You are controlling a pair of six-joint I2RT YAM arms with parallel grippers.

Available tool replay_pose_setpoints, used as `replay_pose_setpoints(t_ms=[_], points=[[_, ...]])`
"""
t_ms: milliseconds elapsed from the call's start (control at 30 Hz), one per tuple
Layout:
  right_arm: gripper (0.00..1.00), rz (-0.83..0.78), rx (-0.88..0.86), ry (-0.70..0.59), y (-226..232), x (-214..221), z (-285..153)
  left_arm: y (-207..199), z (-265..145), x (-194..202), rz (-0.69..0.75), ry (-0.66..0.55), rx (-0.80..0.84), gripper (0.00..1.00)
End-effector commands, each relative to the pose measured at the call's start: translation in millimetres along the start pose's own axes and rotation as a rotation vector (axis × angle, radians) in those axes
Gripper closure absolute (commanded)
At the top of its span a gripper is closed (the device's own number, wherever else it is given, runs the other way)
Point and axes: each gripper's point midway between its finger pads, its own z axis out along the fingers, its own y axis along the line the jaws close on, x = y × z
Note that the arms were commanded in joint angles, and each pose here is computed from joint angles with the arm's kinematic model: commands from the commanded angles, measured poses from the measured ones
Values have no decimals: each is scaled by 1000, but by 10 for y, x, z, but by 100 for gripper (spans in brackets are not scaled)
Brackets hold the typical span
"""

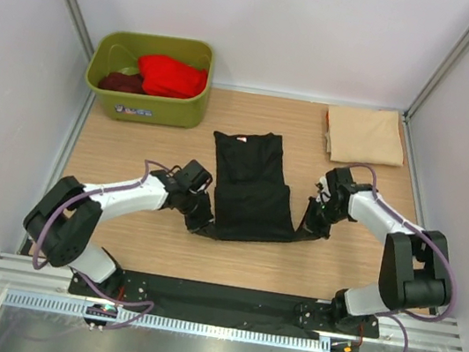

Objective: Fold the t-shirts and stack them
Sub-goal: Fold the tshirt

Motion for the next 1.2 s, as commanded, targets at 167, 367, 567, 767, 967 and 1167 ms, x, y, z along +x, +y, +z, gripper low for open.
replay_pose_setpoints(t_ms=[167, 367, 567, 767, 967, 1167], points=[[99, -18, 20, -90, 60, 90, -394, -209, -373, 134, 1, -43, 23, 100], [99, -26, 13, -166, 222, -25, -688, -382, -641, 84, 28, -107, 39, 100], [99, -55, 28, -225, 408, -297, -941, -556, -815, -74, 79, -163, -10, 100], [99, -74, 25, -271, 673, -735, -1115, -703, -1051, -458, 105, -259, -50, 100], [99, -91, 3, -289, 935, -1211, -1127, -884, -1122, -936, 100, -286, -32, 100], [99, -90, -34, -324, 1179, -1709, -1055, -1023, -1055, -1378, 84, -303, -23, 100]])
